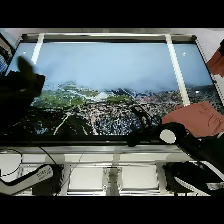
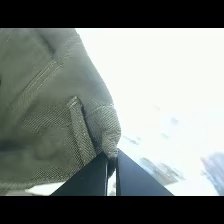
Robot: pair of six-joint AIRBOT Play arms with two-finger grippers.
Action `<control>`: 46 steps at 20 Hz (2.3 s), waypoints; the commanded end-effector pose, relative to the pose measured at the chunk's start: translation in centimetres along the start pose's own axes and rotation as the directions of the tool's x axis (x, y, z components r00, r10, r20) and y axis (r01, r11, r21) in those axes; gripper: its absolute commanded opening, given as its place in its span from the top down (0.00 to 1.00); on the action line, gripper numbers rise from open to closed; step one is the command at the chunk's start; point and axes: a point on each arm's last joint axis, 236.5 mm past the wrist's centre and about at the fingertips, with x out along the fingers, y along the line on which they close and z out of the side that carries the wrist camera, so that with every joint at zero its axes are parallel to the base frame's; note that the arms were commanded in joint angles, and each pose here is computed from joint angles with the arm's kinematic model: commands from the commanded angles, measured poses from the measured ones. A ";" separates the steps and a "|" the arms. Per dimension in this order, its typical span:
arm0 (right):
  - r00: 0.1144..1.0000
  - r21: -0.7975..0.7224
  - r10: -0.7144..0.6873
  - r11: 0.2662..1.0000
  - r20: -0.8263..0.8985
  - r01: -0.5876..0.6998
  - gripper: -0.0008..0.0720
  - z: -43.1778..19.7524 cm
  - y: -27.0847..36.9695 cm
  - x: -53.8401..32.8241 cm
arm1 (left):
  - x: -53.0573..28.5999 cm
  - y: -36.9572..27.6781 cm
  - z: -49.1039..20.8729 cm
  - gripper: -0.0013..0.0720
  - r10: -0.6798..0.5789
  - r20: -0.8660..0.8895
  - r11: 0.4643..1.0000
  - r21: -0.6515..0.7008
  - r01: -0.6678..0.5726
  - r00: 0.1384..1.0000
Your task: Fold the clothes and pants, and hang the long-sleeved shirts on hangers.
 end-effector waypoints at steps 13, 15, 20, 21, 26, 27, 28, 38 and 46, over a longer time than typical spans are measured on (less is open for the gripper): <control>0.997 -0.684 -0.069 0.726 0.030 0.071 0.34 1.5 -1.1 -1.1 | 0.7 -20.0 -16.9 0.94 0.060 -0.731 0.752 0.481 0.451 0.679; 0.996 -0.765 -0.061 0.638 0.066 0.090 0.33 2.3 -0.9 -1.1 | 0.4 -19.6 -16.9 0.94 0.078 -0.728 0.759 0.486 0.432 0.681; 0.982 -0.874 -0.073 0.448 0.173 0.188 0.33 5.8 -1.7 0.9 | -1.3 -18.0 -15.9 0.94 0.153 -0.656 0.751 0.564 0.345 0.739; 0.979 -0.872 -0.078 0.445 0.186 0.201 0.34 6.3 -2.0 1.7 | -2.0 -17.8 -15.6 0.94 0.164 -0.633 0.747 0.581 0.324 0.757; 0.988 -0.958 -0.038 0.244 0.147 0.151 0.34 6.4 1.5 6.0 | -4.2 -18.1 -15.1 0.94 0.154 -0.562 0.732 0.617 0.288 0.812; 0.986 -0.962 -0.024 0.216 0.164 0.165 0.34 6.9 2.5 6.7 | -4.4 -18.2 -15.1 0.94 0.152 -0.557 0.731 0.619 0.286 0.816; 0.985 -0.964 -0.015 0.203 0.171 0.170 0.34 7.2 3.2 7.3 | -4.5 -18.2 -15.1 0.94 0.152 -0.554 0.731 0.620 0.285 0.818; 0.991 -0.970 -0.042 0.202 0.127 0.133 0.35 9.2 3.1 11.7 | -4.6 -18.2 -15.1 0.94 0.152 -0.553 0.731 0.621 0.284 0.819; 0.985 -0.909 -0.093 0.381 0.144 0.168 0.39 11.4 -1.9 12.0 | -4.9 -18.2 -14.9 0.94 0.150 -0.535 0.705 0.648 0.290 0.831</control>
